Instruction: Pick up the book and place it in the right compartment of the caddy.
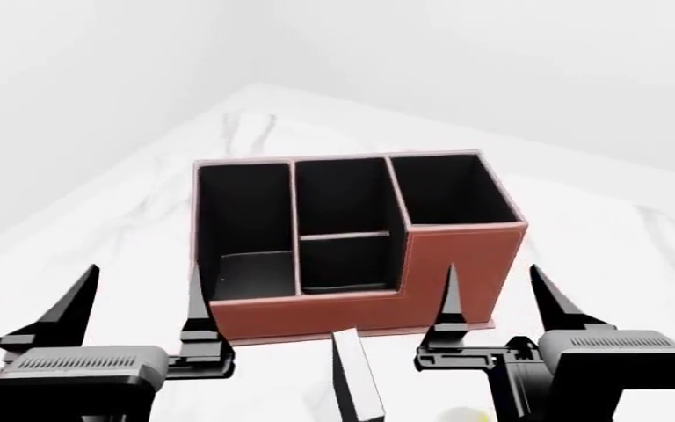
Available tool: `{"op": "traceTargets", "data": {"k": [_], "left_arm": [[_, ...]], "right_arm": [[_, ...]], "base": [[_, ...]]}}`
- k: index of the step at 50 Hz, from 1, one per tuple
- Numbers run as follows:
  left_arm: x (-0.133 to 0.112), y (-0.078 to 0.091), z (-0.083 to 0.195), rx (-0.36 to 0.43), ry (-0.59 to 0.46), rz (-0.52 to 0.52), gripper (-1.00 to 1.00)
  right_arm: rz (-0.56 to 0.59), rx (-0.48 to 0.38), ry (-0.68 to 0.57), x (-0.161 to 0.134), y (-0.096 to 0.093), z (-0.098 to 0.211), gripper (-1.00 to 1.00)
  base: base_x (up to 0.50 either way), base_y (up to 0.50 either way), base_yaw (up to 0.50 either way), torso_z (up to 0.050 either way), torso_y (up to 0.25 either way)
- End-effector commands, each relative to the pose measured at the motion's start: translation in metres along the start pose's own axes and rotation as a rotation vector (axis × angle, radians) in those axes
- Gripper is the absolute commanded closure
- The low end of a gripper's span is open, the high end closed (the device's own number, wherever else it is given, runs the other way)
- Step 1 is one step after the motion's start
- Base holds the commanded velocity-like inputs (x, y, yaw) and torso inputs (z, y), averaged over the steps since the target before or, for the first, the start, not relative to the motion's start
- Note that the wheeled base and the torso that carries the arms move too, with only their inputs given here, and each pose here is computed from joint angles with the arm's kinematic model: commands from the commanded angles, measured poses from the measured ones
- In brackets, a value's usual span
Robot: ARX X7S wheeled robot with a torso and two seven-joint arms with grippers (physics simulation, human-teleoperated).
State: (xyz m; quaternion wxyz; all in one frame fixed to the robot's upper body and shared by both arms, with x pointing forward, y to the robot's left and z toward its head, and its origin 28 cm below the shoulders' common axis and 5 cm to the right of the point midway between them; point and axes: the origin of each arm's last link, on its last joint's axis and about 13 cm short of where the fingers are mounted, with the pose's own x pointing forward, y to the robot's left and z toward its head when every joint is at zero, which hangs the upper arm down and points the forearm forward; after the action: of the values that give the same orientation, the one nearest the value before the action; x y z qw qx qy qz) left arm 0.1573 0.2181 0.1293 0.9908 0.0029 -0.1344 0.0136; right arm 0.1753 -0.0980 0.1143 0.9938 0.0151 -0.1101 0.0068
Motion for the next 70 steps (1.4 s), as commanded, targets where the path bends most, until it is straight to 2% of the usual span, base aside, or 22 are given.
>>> {"op": "traceTargets", "data": {"k": [1, 26, 27, 37, 45, 70], "left_arm": [[0.0, 0.0, 0.0, 0.0, 0.0, 0.001, -1.0], [-0.001, 0.0, 0.001, 0.0, -0.001, 0.002, -1.0], [-0.001, 0.0, 0.0, 0.0, 0.0, 0.002, -1.0], [-0.001, 0.0, 0.001, -0.001, 0.0, 0.002, -1.0], [0.0, 0.0, 0.001, -0.001, 0.0, 0.002, -1.0], [-0.001, 0.0, 0.001, -0.001, -0.001, 0.001, -1.0]], "right_arm": [[0.004, 0.002, -0.006, -0.001, 0.0, 0.0, -1.0], [0.001, 0.012, 0.002, -0.004, 0.002, 0.0, -1.0], [-0.003, 0.032, 0.009, -0.004, 0.003, 0.0, -1.0], [0.126, 0.025, 0.039, -0.014, 0.03, -0.006, -1.0], [0.175, 0.029, 0.059, -0.018, 0.041, -0.006, -1.0], [0.225, 0.052, 0.112, -0.03, 0.054, -0.016, -1.0]], "base": [[0.0, 0.0, 0.0, 0.0, 0.0], [0.0, 0.0, 0.0, 0.0, 0.0], [0.0, 0.0, 0.0, 0.0, 0.0], [0.0, 0.0, 0.0, 0.0, 0.0], [0.0, 0.0, 0.0, 0.0, 0.0], [0.0, 0.0, 0.0, 0.0, 0.0]]}}
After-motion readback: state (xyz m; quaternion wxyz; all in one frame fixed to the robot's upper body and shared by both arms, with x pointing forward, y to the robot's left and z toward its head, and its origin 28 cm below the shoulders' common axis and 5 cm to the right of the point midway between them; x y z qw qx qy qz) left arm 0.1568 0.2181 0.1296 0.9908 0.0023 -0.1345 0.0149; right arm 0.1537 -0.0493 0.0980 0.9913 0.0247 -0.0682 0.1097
